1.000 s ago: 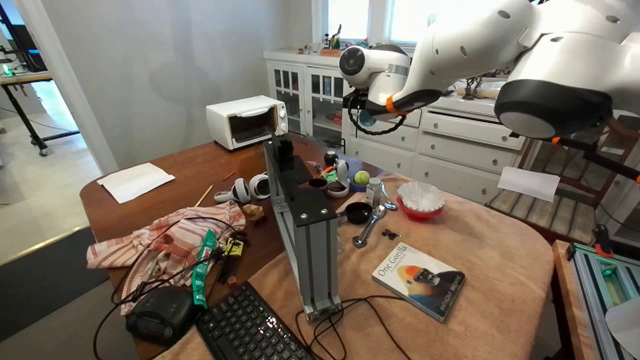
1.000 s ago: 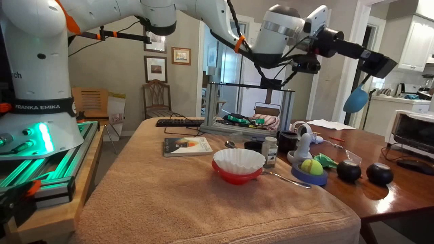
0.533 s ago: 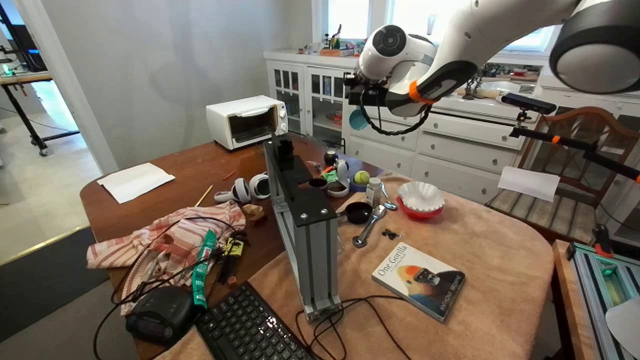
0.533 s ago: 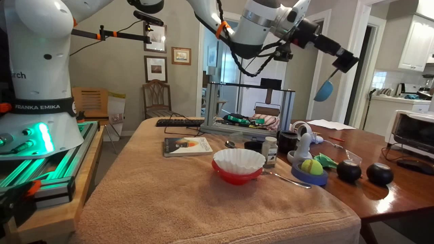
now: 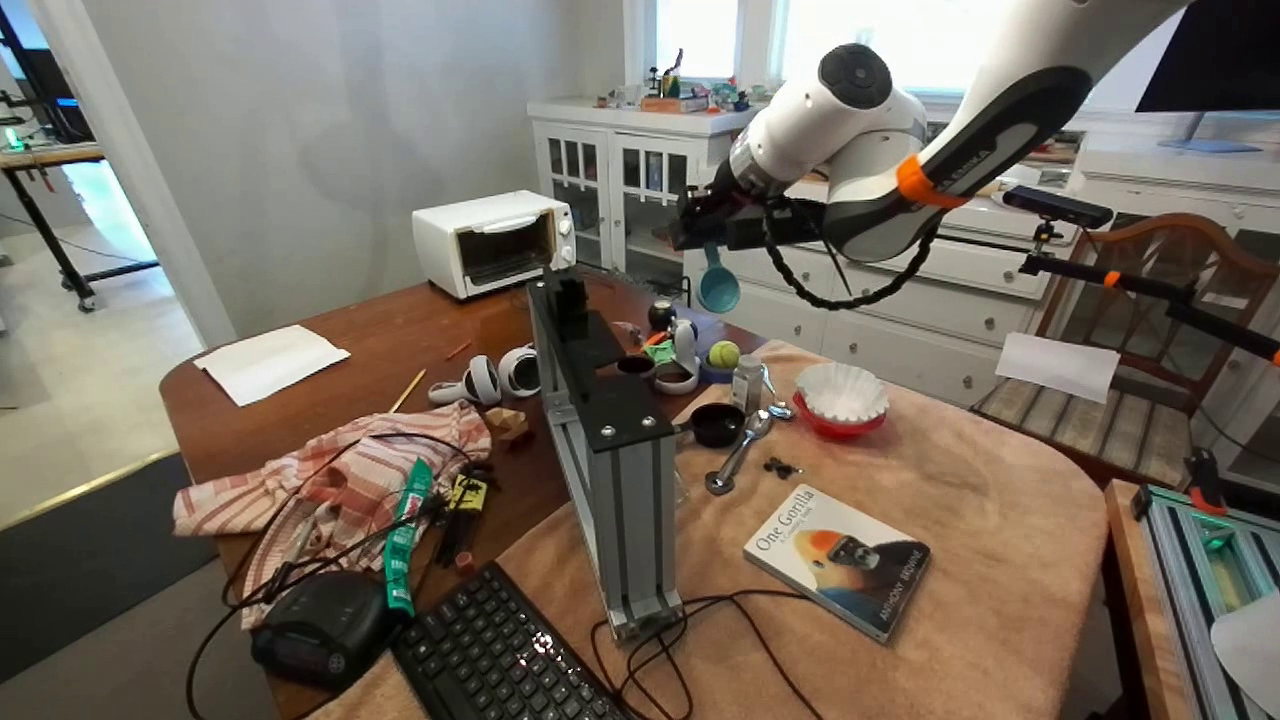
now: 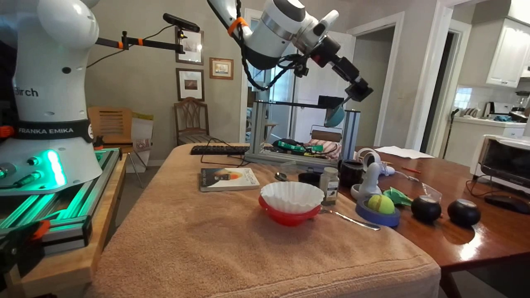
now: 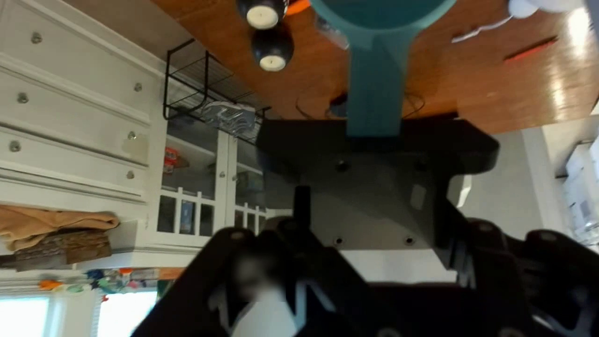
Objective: Use the blue ladle to scoop the green ball and put it in the grey masking tape hole
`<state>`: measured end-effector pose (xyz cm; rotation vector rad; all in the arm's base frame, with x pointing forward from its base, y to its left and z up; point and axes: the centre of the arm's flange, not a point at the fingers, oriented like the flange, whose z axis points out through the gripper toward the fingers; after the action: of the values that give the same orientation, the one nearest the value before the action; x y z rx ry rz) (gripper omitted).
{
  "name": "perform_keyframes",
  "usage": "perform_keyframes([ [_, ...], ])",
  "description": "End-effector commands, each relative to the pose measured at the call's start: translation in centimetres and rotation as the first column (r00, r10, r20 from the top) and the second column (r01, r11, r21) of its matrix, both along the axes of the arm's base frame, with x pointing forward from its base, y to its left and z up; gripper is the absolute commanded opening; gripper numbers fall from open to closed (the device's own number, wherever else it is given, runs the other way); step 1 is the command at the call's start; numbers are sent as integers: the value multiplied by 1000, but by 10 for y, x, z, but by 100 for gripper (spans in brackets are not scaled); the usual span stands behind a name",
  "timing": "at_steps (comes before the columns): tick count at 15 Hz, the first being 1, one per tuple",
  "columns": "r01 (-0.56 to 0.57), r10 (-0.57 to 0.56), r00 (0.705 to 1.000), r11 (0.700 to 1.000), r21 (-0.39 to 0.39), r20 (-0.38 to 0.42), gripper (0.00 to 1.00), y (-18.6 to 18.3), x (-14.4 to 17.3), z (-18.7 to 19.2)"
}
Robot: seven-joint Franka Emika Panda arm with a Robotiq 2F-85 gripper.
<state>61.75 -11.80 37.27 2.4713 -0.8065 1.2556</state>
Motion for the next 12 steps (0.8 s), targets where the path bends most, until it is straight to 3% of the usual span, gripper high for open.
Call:
perform_keyframes([
  [1,-115,120,986,992,49,-119,35,11,-37,9],
  [2,-119,125,984,992,48,-129,35,13,-39,8],
  [3,-95,96,993,995,25,-75,35,17,-23,-4],
  [4,-98,101,992,995,35,-78,60,17,-27,-3],
  [7,-97,99,992,995,30,-79,60,16,-26,-3],
  [8,-97,99,992,995,28,-81,35,17,-26,-4],
  [12,-338,338,941,941,-8,-26,35,45,-47,-5],
])
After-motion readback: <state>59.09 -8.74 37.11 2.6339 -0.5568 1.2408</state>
